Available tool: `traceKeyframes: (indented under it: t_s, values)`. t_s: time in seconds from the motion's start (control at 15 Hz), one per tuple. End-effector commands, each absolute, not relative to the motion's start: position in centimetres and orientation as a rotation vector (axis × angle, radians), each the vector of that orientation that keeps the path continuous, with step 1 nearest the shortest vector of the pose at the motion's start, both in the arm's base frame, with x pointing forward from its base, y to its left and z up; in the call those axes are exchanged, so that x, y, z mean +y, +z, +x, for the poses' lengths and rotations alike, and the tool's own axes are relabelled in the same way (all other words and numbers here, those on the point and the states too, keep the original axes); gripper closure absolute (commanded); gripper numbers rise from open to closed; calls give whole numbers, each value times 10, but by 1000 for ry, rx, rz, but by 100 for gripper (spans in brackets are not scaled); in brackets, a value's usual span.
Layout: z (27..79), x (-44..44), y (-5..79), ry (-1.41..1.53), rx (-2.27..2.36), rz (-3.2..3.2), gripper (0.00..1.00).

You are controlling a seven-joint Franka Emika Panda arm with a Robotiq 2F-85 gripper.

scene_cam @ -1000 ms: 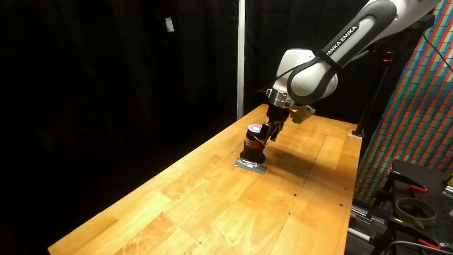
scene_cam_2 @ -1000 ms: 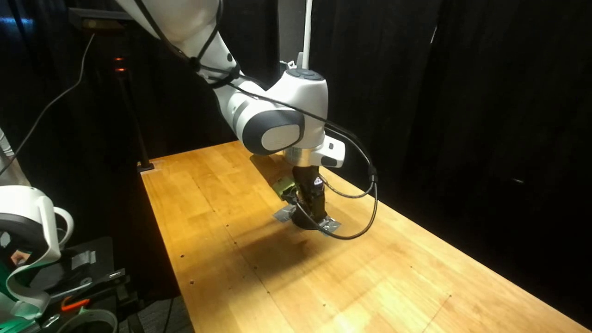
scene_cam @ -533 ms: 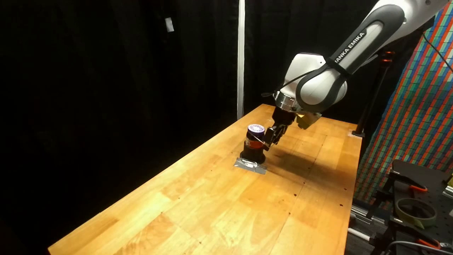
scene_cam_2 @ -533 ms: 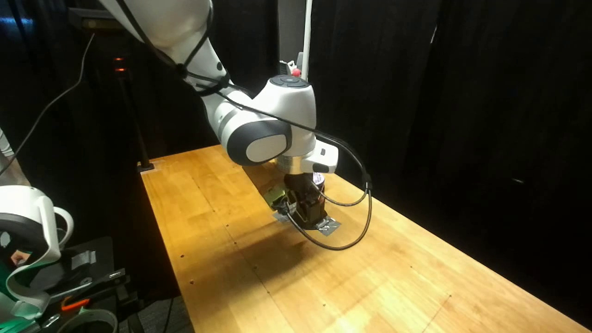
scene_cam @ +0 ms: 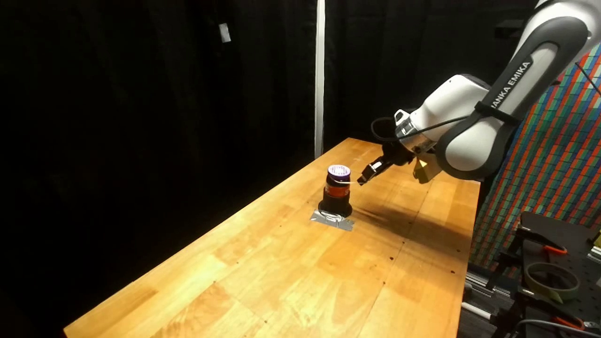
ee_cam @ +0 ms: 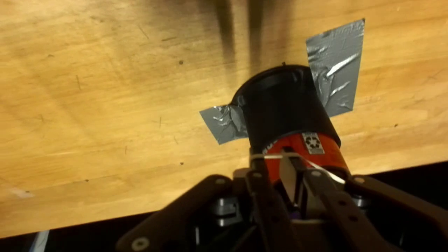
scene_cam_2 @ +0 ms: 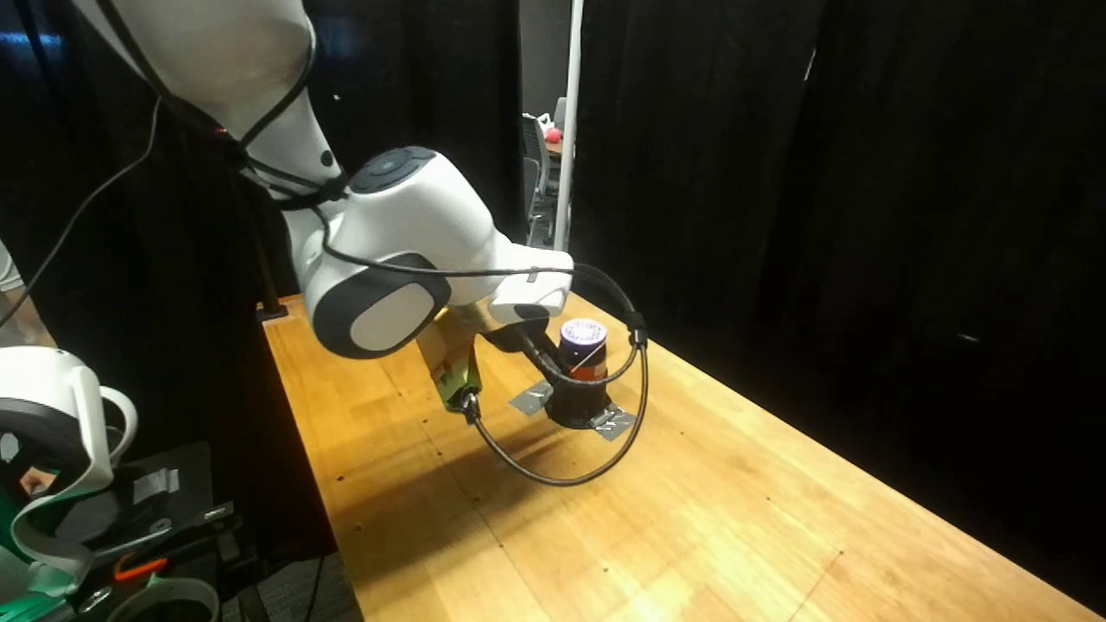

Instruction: Put the rubber band on the jar.

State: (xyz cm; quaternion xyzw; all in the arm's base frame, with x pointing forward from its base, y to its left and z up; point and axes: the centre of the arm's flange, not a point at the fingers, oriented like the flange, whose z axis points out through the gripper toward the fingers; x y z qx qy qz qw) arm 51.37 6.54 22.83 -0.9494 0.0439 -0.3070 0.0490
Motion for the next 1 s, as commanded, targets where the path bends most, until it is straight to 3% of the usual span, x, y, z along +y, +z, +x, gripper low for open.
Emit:
traceKeyframes:
  t_s: [0.0,0.6,0.67,0.73,0.8,0.87,0.93]
  values:
    - [474,73,227,-1183,281,-2779,95]
    - [462,85,207,-1419,478,-2519,92]
    - [462,86,206,-1412,478,-2517,67]
    - [461,86,205,-1372,482,-2527,65]
    - [462,84,206,-1359,455,-2564,58]
    - [461,84,203,-1349,456,-2569,76]
    - [461,84,202,-1345,457,-2572,69]
